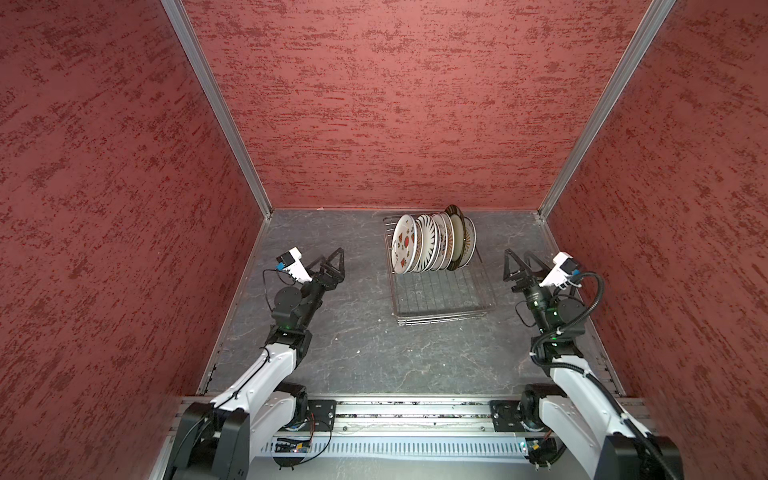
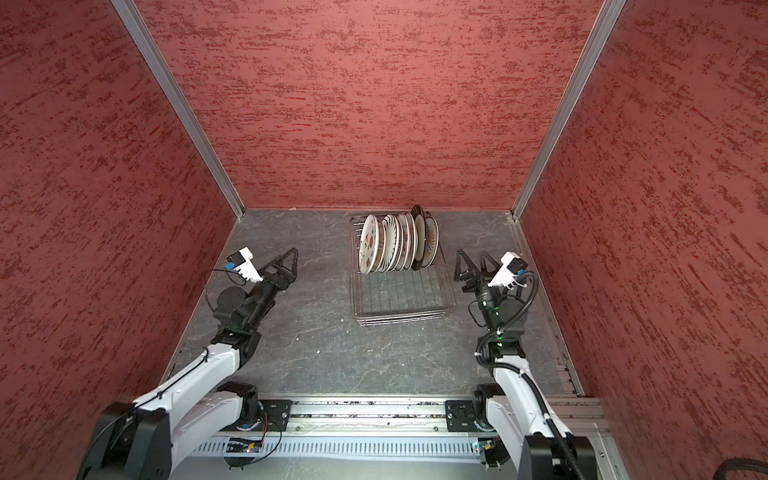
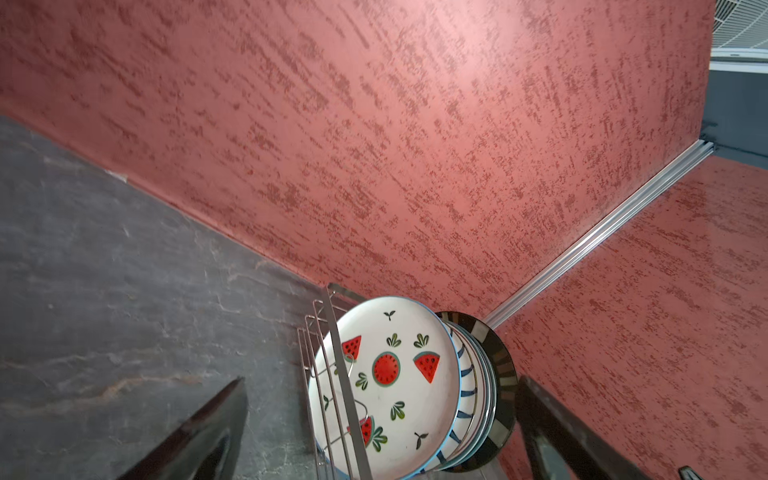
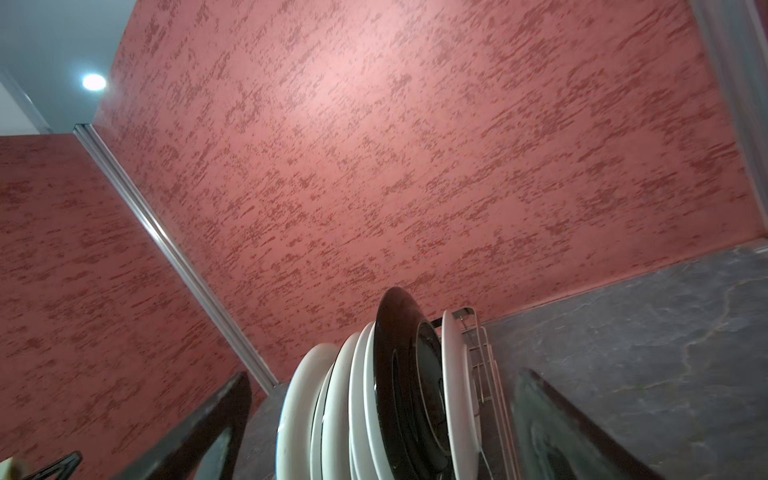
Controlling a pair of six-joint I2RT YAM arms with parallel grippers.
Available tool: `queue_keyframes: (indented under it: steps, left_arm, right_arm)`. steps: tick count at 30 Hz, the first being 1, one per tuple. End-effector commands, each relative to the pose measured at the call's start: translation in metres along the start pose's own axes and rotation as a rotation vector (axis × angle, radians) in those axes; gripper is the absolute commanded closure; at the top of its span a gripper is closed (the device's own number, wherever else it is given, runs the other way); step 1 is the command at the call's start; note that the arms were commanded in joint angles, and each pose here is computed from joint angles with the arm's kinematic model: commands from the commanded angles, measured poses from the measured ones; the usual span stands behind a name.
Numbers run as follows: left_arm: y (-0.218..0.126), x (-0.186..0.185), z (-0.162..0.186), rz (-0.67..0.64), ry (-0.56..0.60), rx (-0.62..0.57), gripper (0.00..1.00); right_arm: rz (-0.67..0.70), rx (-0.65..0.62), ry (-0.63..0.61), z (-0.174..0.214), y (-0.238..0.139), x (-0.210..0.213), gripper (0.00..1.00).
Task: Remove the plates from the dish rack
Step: 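Reach the left gripper toward the rack while the right gripper reaches over the plates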
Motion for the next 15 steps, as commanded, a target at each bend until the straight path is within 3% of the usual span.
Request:
queue_keyframes:
  steps: [1,5,8,13,15]
  left_arm:
    - [0.014,-0.015,-0.014,0.121,-0.065,-0.004,0.01]
    - [0.033,-0.019,-0.011,0.097,-0.102,0.038,0.00]
    - [0.044,-0.031,-0.006,0.096,-0.064,0.056,0.01]
    - [0.056,-0.055,0.003,0.017,0.008,0.078,0.01]
    - [0.058,-0.065,0.009,0.009,0.047,0.088,0.01]
  right_arm:
    - [0.011,0.095,0.036,-0.013,0.029,0.012,0.01]
    - [0.075,0.169,0.012,-0.016,0.061,0.016,0.01]
    - [0.160,0.189,-0.039,-0.015,0.087,0.026,0.02]
    - [0.329,0.249,-0.197,-0.002,0.131,0.043,0.03]
    - [0.412,0.274,-0.265,0.005,0.147,0.046,0.08]
Point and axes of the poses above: each gripper's point midway between its finger pads, its own y axis out along the fingers, its own x axis along the line the jaws close on, z = x × y, the point moved 10 cm from there along -y, back along the fingers, and after that the axes turned 13 degrees about y, right-handed, at the moved point
